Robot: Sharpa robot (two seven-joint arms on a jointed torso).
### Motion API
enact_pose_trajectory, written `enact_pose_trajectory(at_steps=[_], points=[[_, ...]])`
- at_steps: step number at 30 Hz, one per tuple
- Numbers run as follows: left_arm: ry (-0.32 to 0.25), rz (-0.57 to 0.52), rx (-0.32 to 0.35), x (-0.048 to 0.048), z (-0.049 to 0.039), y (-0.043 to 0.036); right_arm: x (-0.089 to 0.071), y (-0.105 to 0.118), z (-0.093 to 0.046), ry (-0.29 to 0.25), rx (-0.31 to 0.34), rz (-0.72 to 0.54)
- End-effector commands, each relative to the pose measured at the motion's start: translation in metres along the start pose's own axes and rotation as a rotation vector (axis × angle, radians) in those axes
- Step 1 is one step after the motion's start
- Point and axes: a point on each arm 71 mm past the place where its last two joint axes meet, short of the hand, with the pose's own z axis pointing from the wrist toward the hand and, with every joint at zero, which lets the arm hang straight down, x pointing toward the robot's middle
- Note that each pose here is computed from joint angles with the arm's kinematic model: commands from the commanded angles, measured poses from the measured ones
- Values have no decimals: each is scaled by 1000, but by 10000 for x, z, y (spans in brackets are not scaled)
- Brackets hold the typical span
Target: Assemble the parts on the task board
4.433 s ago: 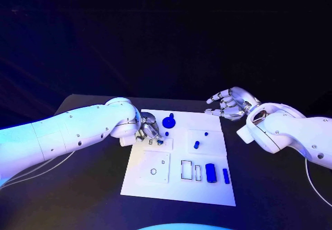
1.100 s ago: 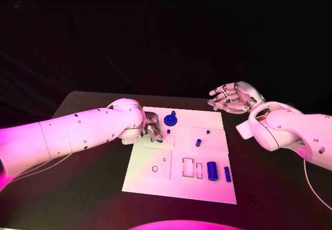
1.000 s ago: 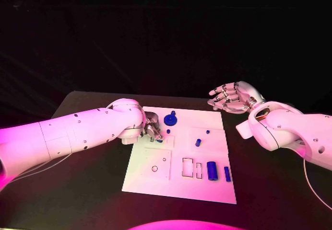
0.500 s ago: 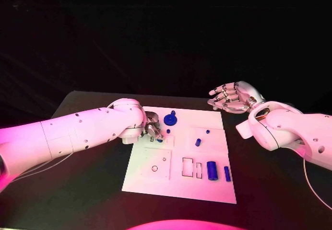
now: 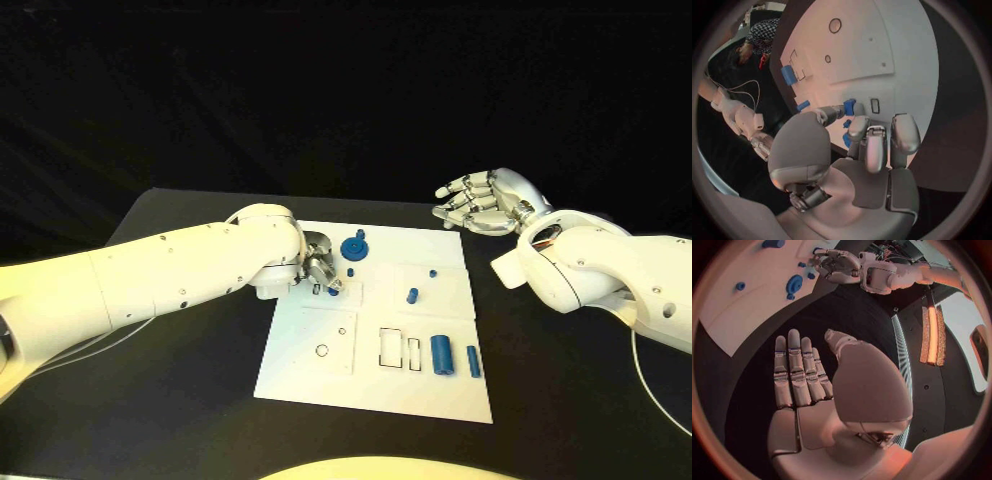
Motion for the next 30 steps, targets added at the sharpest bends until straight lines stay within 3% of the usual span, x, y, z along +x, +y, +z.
enact_pose_trajectory(at_steps=[1, 30], points=[[13, 0, -8, 20, 9, -1, 14, 1, -3, 17, -2, 1], [13, -5, -24, 13, 7, 71, 5, -7, -13, 17, 4, 1]])
